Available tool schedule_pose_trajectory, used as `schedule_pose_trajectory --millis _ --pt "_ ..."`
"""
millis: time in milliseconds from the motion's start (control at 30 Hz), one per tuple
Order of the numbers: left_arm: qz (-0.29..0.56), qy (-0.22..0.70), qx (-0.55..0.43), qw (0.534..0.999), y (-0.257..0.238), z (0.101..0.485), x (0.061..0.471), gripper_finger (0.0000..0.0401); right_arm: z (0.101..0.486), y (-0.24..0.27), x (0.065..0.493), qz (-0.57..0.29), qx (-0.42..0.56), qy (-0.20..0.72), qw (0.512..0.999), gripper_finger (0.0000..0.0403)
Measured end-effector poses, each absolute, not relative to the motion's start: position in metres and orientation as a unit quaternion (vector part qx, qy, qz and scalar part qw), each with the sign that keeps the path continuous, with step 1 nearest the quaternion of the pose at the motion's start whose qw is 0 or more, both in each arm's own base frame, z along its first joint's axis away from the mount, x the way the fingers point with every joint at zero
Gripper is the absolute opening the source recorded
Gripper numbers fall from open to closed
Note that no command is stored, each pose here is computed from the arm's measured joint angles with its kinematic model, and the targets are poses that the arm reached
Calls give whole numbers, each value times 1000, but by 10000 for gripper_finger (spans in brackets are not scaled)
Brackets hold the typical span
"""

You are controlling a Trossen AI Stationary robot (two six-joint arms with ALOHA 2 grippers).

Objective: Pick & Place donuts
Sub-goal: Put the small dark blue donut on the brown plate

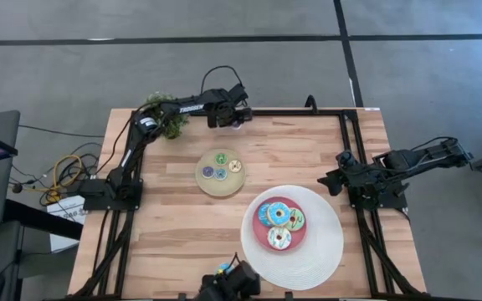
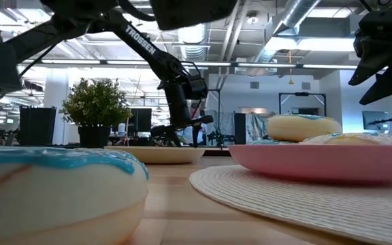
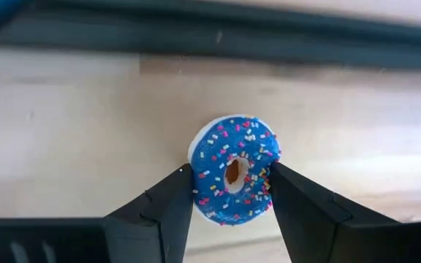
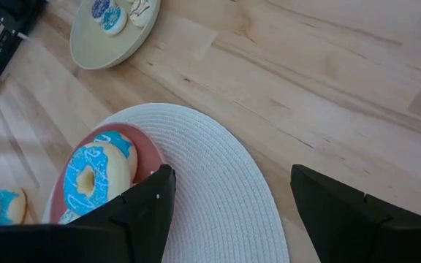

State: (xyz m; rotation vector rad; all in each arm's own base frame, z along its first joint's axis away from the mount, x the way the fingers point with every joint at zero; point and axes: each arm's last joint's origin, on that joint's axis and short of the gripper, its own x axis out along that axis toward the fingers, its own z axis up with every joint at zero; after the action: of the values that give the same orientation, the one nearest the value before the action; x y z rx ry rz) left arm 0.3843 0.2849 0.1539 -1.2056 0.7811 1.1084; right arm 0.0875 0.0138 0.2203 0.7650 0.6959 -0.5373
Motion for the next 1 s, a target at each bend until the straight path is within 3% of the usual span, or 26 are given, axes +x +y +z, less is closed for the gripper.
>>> schedule_pose_trajectory --millis 300,733,1000 --pt "465 386 -503 618 260 157 392 169 220 14 87 -249 354 333 838 260" --pt "474 412 -452 633 223 197 392 169 220 15 87 -240 353 340 838 260" --pt "465 484 -401 624 176 211 393 169 220 15 87 -235 346 344 841 260"
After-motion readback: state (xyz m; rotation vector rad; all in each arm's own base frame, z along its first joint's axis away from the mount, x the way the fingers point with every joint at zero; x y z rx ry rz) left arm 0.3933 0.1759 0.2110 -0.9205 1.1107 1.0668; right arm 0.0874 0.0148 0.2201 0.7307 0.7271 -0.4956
